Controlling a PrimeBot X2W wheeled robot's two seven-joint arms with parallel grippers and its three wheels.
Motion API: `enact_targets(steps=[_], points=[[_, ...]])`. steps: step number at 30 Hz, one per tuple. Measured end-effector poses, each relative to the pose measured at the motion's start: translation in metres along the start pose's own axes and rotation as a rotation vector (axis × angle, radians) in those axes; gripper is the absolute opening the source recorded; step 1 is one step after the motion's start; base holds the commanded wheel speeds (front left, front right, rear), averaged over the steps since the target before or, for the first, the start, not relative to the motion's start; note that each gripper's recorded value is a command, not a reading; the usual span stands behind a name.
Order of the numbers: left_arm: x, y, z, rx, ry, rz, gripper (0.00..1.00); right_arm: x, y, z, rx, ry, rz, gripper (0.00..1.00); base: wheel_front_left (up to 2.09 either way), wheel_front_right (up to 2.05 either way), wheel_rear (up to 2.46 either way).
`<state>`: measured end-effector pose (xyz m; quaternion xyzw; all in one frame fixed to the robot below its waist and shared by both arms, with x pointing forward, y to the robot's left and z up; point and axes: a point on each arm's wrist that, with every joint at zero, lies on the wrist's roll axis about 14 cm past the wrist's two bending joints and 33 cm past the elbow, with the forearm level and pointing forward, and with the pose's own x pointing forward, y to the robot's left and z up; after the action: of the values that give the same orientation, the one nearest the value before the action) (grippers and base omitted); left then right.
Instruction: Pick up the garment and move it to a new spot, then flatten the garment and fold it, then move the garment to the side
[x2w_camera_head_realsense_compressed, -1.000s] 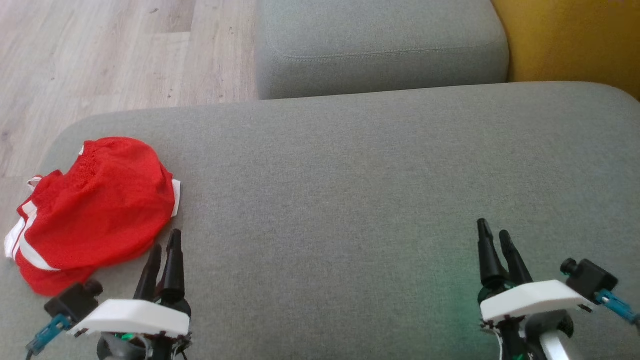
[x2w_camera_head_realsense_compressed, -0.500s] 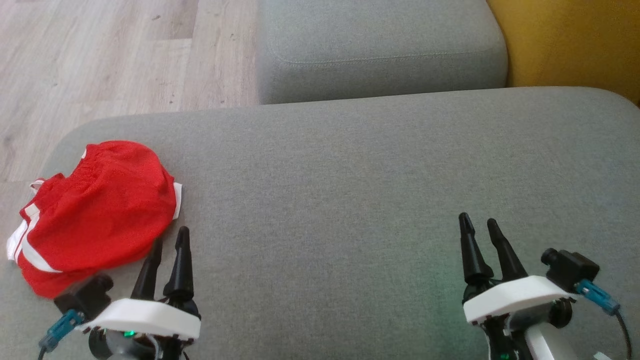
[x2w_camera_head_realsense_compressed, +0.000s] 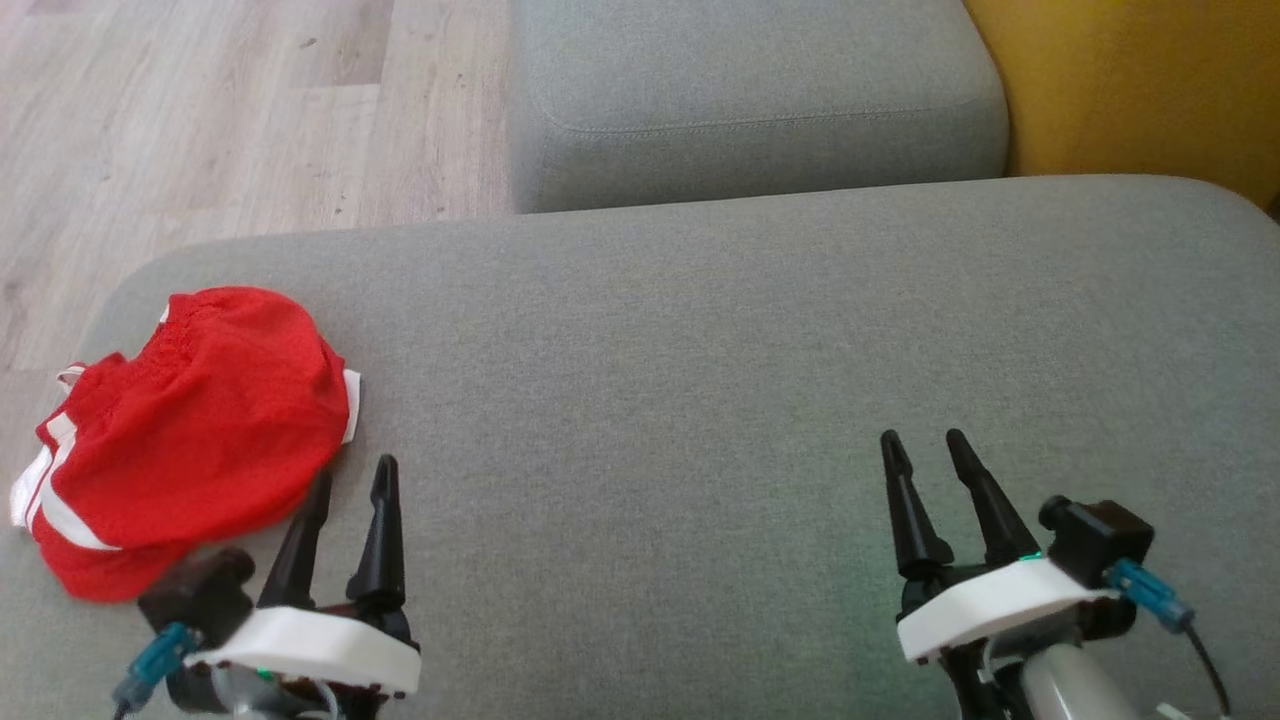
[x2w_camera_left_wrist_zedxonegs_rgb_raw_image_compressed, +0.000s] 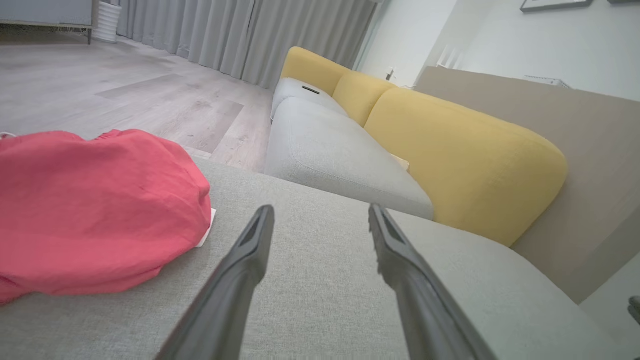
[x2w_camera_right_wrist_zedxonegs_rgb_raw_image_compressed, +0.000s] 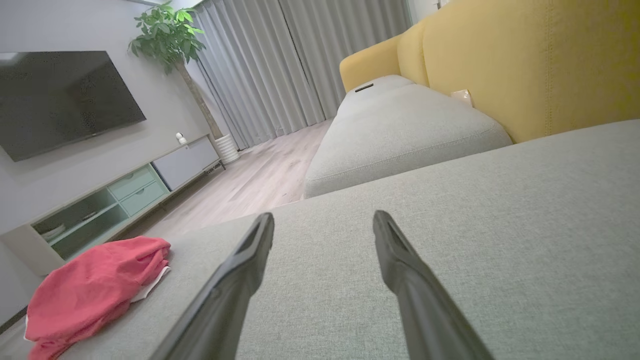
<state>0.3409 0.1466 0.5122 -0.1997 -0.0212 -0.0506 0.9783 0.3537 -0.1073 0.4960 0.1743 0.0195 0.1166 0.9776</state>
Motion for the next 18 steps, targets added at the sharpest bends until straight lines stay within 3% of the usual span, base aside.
enact_targets(steps=[18], points=[[-0.002, -0.017, 0.004, 0.227, -0.036, -0.076, 1.00, 0.004, 0.016, 0.005, -0.207, -0.031, 0.075, 1.00, 0.00, 0.00, 0.00]])
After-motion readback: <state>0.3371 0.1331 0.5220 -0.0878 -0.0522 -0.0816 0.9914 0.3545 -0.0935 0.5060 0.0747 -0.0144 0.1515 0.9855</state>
